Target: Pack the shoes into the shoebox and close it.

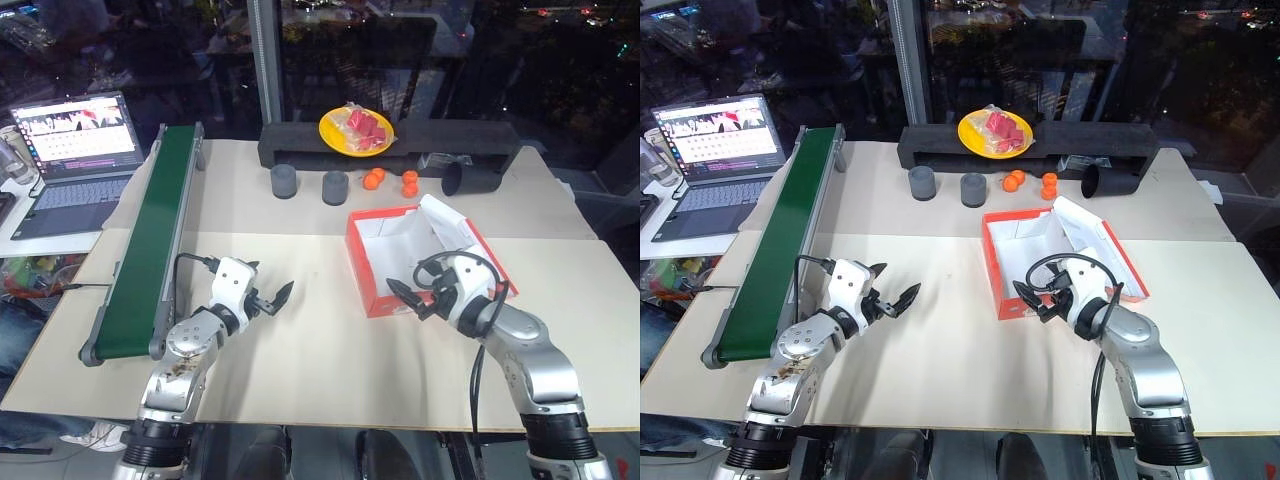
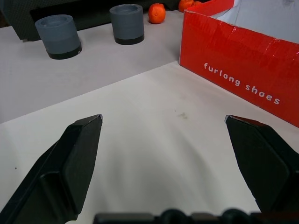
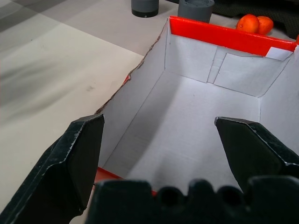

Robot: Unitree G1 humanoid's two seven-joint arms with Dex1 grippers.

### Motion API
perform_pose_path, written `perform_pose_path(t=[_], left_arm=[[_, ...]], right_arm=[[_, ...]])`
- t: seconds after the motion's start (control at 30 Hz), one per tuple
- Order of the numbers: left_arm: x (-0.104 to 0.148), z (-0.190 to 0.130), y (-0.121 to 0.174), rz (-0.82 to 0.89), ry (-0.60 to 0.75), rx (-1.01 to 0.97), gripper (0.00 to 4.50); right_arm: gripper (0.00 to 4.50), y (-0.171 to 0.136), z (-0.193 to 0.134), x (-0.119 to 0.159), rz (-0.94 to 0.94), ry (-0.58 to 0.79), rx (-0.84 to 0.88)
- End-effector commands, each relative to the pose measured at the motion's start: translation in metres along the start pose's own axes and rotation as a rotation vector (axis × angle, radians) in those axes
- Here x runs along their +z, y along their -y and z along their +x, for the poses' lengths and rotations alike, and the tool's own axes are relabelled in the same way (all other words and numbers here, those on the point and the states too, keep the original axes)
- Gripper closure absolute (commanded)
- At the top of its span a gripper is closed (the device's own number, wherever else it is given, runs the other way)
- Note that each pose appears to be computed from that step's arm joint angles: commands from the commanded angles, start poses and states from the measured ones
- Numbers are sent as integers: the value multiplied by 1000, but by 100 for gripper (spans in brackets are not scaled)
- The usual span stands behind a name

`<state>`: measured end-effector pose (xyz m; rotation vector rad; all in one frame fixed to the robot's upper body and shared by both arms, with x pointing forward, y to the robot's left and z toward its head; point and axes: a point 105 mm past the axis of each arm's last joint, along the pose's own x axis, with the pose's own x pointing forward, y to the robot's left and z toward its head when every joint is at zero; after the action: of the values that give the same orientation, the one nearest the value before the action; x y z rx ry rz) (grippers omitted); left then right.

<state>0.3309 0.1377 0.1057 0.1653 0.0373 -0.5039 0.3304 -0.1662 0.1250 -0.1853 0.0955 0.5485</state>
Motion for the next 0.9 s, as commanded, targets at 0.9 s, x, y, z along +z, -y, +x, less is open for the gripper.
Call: perform_pose_path(t=[0.9], left_arm=[[62,-86,-162,-17,94,791,0]], right_arm=[[4,-66,116,123,-111,248,348]])
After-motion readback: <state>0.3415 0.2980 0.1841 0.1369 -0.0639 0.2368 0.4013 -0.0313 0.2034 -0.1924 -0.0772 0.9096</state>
